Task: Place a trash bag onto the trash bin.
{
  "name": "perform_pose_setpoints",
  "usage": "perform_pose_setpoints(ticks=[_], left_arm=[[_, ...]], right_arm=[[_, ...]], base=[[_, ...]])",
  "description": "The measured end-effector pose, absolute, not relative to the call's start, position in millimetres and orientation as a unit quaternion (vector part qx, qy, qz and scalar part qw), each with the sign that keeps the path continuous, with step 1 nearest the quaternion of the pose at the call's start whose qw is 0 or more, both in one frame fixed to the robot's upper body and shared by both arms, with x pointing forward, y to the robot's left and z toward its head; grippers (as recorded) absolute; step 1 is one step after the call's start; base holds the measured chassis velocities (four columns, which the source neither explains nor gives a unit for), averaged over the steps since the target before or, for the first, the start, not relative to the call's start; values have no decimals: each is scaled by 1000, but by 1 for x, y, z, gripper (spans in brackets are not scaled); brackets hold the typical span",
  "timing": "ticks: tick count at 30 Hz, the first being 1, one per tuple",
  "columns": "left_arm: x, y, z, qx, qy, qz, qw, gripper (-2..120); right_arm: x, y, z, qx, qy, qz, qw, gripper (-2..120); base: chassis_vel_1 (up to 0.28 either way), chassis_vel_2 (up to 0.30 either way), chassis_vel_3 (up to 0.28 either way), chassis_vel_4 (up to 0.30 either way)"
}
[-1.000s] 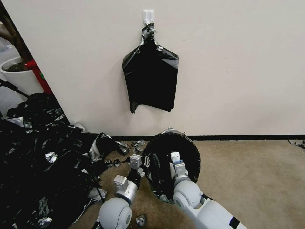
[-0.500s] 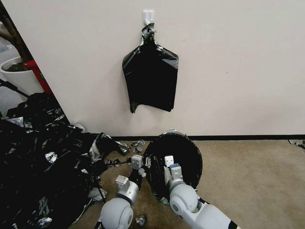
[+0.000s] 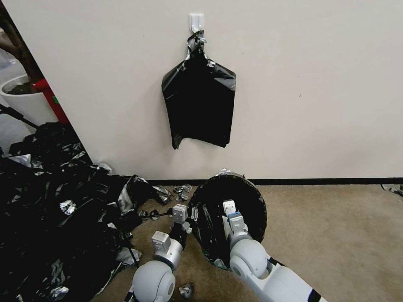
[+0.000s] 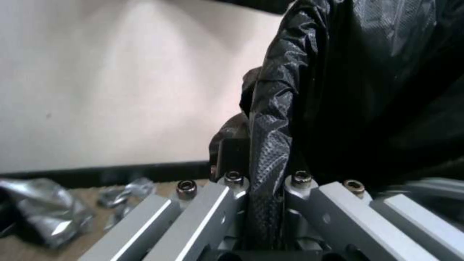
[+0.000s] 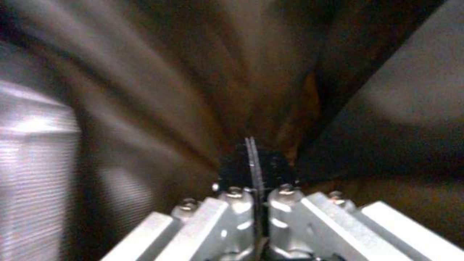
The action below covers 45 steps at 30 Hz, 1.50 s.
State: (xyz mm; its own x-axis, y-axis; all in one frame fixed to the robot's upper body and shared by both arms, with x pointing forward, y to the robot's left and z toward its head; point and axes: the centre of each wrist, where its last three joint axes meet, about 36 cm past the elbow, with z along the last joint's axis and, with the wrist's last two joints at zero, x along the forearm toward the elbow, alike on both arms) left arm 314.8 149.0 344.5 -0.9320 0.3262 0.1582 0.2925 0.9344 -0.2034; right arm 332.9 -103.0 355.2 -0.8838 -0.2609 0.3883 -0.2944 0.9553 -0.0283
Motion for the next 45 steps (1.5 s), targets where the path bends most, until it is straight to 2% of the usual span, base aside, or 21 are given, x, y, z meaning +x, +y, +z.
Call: perform_pose_setpoints(ticks=[4,5,8,9,10,12,13,15,18,21,23,24,25,26,30,34,39,41,42,43,45], left_arm=[[326,150,349,-118,-977,91,156,3],[326,150,349,-118,-977,91,156,3],[337,152,361,-78,-964,120,225,3],[341,153,368,-64,-954,137,257,3],[341,153,368,-64,-954,137,257,3],[352,157,381,-40,-931,165,322,3],[352,157,381,-40,-931,165,322,3],[358,160,388,-26,-916,179,357,3],[362,163,391,-20,-909,175,378,3],[362,163,388,-13,-905,164,393,3],[361,162,387,-13,-904,163,394,8],[358,161,386,-13,-904,163,395,15],[358,161,386,-13,-904,163,395,15],[356,161,387,-12,-904,164,394,21],[350,162,392,-15,-907,165,388,32],[339,166,404,-9,-926,167,339,53],[338,168,408,-8,-939,169,298,67],[335,169,406,-7,-951,174,255,75],[332,173,397,-5,-967,174,186,81],[332,173,397,-5,-967,174,186,81],[340,195,377,11,-995,101,23,94]], right_arm=[[303,-115,370,200,-964,11,173,24],[303,-115,370,200,-964,11,173,24],[297,-126,382,235,-969,2,80,37],[302,-130,385,229,-973,17,23,42],[302,-130,385,229,-973,17,23,42],[317,-138,384,199,-975,62,-74,52],[317,-138,384,199,-975,62,-74,52],[327,-145,382,172,-973,92,-126,63],[327,-145,382,160,-974,93,-130,69],[325,-140,376,138,-981,75,-111,82],[325,-139,374,135,-983,71,-106,88],[324,-137,370,132,-984,66,-99,96],[324,-137,370,132,-984,66,-99,96],[323,-136,369,131,-984,65,-97,98],[324,-135,367,128,-986,57,-92,100],[330,-134,366,99,-991,29,-83,100],[334,-137,367,89,-992,18,-84,100],[336,-141,366,83,-992,13,-95,100],[341,-148,366,72,-991,11,-112,100],[341,-148,366,72,-991,11,-112,100],[353,-173,368,49,-988,35,-142,100]], base=[[0,0,0,0],[0,0,0,0],[0,0,0,0],[0,0,0,0],[0,0,0,0],[0,0,0,0],[0,0,0,0],[0,0,0,0],[0,0,0,0],[0,0,0,0],[0,0,0,0],[0,0,0,0],[0,0,0,0],[0,0,0,0],[0,0,0,0],[0,0,0,0],[0,0,0,0],[0,0,0,0],[0,0,0,0],[0,0,0,0],[0,0,0,0]])
